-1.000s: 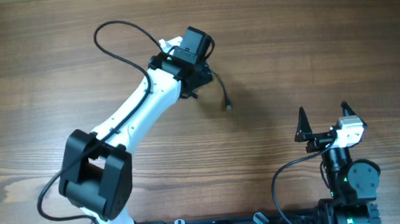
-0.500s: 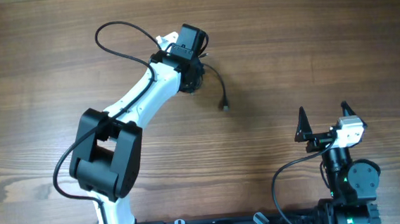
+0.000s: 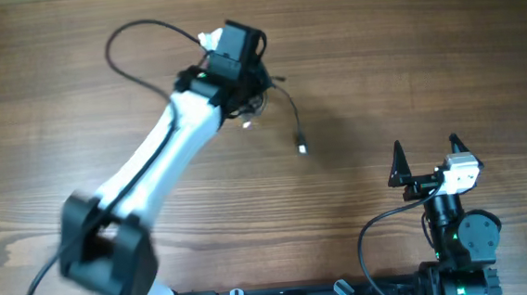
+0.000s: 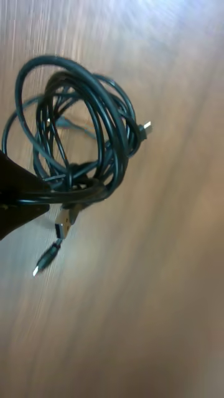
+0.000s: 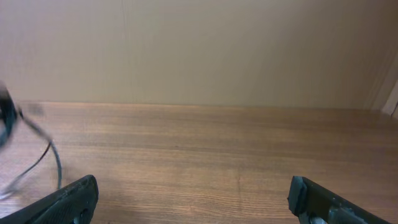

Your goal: Untangle cables

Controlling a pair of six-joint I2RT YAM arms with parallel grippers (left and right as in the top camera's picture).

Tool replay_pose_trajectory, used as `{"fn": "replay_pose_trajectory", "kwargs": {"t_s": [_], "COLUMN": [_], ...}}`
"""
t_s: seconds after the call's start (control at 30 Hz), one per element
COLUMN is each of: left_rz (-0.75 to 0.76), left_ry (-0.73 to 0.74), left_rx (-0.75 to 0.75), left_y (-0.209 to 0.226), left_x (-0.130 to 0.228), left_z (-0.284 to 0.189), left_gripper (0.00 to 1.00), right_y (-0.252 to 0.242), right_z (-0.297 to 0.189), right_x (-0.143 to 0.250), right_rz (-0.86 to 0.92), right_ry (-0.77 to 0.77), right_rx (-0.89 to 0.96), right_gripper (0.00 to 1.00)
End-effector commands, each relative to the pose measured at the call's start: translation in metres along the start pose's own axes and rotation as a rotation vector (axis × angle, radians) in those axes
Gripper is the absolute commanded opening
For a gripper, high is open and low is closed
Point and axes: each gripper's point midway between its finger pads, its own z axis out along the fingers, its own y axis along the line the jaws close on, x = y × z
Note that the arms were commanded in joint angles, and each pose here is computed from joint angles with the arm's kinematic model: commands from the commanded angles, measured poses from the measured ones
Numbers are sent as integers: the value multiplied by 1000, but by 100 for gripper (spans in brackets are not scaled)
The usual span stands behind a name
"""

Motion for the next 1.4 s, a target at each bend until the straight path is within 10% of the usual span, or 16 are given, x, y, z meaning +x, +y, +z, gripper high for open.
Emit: {"fn": "replay_pose_trajectory", "kwargs": {"t_s": [0.0,0.23,0.57,1.07,1.37], "left_rz": [4,9,3,-123,-185], "left_ry": [-71,-147,74,324,4], "left_rx": [237,328,121,670,54], "left_y": [-45,-55,-16,-95,17], "left_x": [-21,-31,13,18,-12], "left_z": [-78,-135,-72,-150,-99], "left_gripper": [4,4,4,4,4], "right_y": [-3,-3,-3,-3,-3], "right_z": [0,0,0,0,0], "right_x": [-1,-1,-1,-1,-1], "right_rz": [13,13,13,13,13], "right_ry": [-5,-5,-5,-5,-5], "right_rx": [14,14,14,14,14], "right_gripper": [100,100,100,100,100]}}
